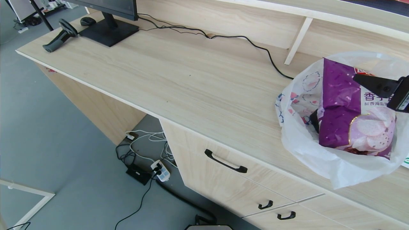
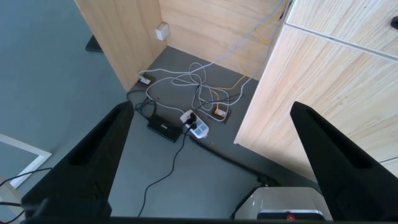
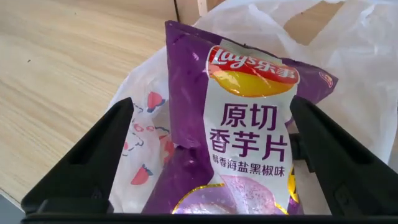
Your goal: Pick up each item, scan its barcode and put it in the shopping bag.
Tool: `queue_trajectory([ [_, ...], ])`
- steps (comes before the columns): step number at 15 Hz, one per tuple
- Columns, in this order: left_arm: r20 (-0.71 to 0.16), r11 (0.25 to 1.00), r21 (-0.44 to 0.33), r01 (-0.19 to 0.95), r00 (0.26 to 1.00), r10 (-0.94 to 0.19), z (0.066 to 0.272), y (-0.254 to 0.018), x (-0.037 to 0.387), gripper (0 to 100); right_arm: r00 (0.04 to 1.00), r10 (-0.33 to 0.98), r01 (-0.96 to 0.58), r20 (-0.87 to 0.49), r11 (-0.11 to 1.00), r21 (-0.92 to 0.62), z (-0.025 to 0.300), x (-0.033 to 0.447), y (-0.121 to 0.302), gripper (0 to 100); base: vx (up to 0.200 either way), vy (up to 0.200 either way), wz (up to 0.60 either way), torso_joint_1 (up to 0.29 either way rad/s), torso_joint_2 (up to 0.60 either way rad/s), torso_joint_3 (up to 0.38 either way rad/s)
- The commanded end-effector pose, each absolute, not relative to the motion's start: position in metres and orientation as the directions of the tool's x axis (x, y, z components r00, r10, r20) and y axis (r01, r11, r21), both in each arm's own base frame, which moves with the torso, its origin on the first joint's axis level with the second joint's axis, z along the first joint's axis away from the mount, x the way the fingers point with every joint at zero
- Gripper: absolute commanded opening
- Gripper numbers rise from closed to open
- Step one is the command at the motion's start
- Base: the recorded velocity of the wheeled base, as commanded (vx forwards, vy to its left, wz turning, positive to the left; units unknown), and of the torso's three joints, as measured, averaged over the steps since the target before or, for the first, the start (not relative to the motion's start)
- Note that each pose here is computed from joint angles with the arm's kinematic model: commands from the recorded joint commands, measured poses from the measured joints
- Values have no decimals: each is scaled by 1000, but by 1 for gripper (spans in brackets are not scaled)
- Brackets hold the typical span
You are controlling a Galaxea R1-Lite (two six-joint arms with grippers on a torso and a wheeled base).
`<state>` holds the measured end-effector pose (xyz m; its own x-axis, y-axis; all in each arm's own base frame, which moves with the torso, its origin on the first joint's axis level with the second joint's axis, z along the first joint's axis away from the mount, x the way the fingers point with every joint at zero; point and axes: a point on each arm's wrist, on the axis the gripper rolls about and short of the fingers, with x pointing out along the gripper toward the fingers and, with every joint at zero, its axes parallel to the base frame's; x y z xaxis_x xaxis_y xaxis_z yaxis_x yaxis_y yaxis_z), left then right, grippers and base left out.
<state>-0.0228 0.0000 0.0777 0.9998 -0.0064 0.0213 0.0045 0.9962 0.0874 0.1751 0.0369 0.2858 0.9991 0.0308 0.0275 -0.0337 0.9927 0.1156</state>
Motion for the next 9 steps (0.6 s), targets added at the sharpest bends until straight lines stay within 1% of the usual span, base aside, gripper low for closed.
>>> queue_trajectory([
  [1, 20, 996, 87, 4, 1000, -6, 78, 0, -23, 100, 997, 35, -43, 71, 991, 124, 294, 163, 34, 100, 0, 0, 0, 0, 0, 0],
  [2, 20, 996, 87, 6, 1000, -8, 78, 0, -23, 100, 991, 67, -82, 113, 988, 128, 304, 157, 34, 100, 0, 0, 0, 0, 0, 0],
  [4, 18, 996, 84, 5, 1000, -6, 78, 0, -23, 100, 981, 92, -115, 171, 985, 132, 316, 143, 31, 100, 0, 0, 0, 0, 0, 0],
  [6, 18, 996, 86, 5, 1000, -6, 78, 0, -23, 100, 968, 130, -160, 213, 979, 129, 321, 121, 29, 100, 0, 0, 0, 0, 0, 0],
  [8, 18, 996, 84, 5, 1000, -6, 78, 0, -23, 100, 973, 139, -163, 182, 979, 125, 313, 105, 25, 100, 0, 0, 0, 0, 0, 0],
  [9, 18, 996, 84, 5, 1000, -6, 78, 0, -23, 100, 972, 196, -210, 130, 972, 106, 293, 81, 20, 100, 0, 0, 0, 0, 0, 0],
])
